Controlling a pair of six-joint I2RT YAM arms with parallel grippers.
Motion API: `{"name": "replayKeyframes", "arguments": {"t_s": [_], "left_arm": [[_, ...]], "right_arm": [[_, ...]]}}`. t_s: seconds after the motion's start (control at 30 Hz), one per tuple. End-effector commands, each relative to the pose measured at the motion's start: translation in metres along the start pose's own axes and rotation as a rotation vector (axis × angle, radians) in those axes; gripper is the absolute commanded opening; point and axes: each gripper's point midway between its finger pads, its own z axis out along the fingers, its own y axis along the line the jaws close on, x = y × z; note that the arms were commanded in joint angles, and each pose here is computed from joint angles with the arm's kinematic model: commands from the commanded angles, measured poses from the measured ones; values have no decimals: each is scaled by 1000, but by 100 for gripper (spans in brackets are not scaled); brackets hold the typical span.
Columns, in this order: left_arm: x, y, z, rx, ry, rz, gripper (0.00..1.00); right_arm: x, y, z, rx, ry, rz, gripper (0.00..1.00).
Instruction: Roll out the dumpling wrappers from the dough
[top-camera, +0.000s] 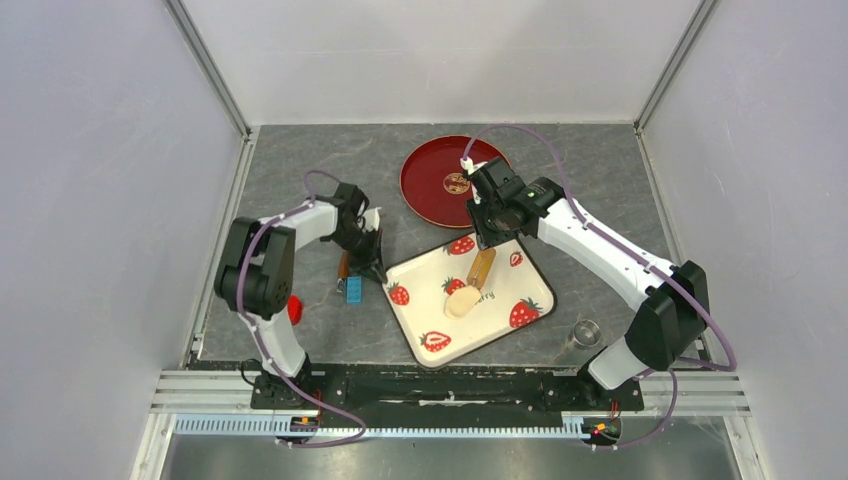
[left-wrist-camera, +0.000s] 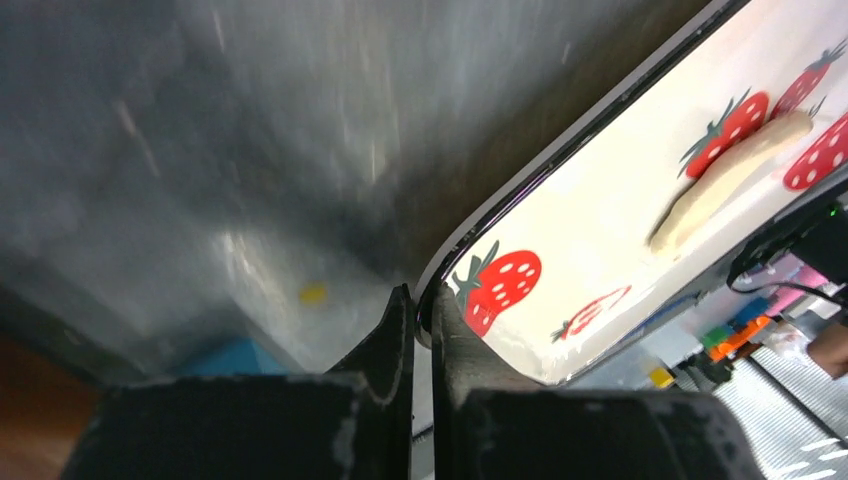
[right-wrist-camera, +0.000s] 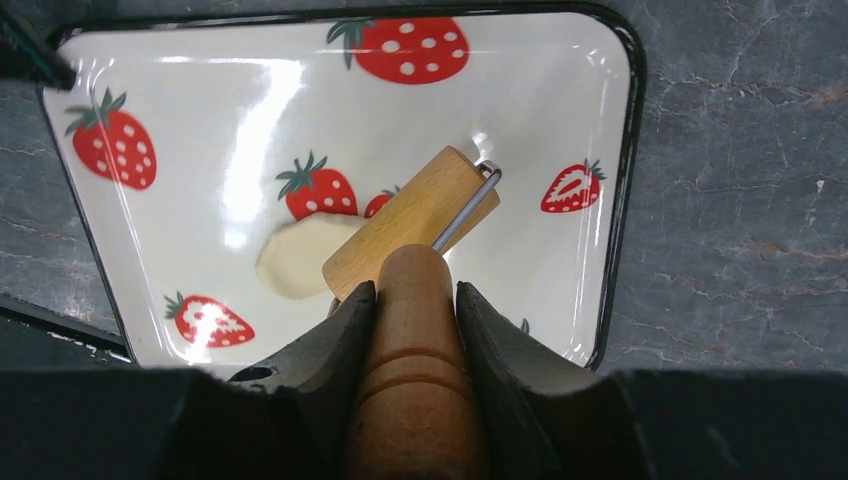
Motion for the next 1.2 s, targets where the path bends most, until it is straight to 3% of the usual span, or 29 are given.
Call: {"name": "replayKeyframes", "arguments": {"t_s": [0.0,0.1,0.13,0.4,0.63,0.83,1.07,1.17], "left_arm": [[26,-8,-9,-10,-46,-90,16],[22,-8,-13,-14,-58,-40,47],[14,-10,-15,-11,-63,-8,52],[-37,-36,-9,99,3,216,59],[-28,-59,20,163,125,314,53],[-11,-49,36,31,126,233,30],[22,-38,34,8,100,144,5],[36,-32,32,-15,109,106,2]], "right_arm": [[-17,0,-11,-16,-82,0,0],[-15,-2,-10,-19,-81,3,0],[-14,-2,-11,-21,-81,1,0],[-13,-8,-20,-18,-101,21,0],[-8,-15,-28,-2,-114,43,0],[-4,-16,-31,-2,-128,56,0],[6,-15,-29,-22,-148,64,0],[9,-12,-29,-47,-166,58,0]]}}
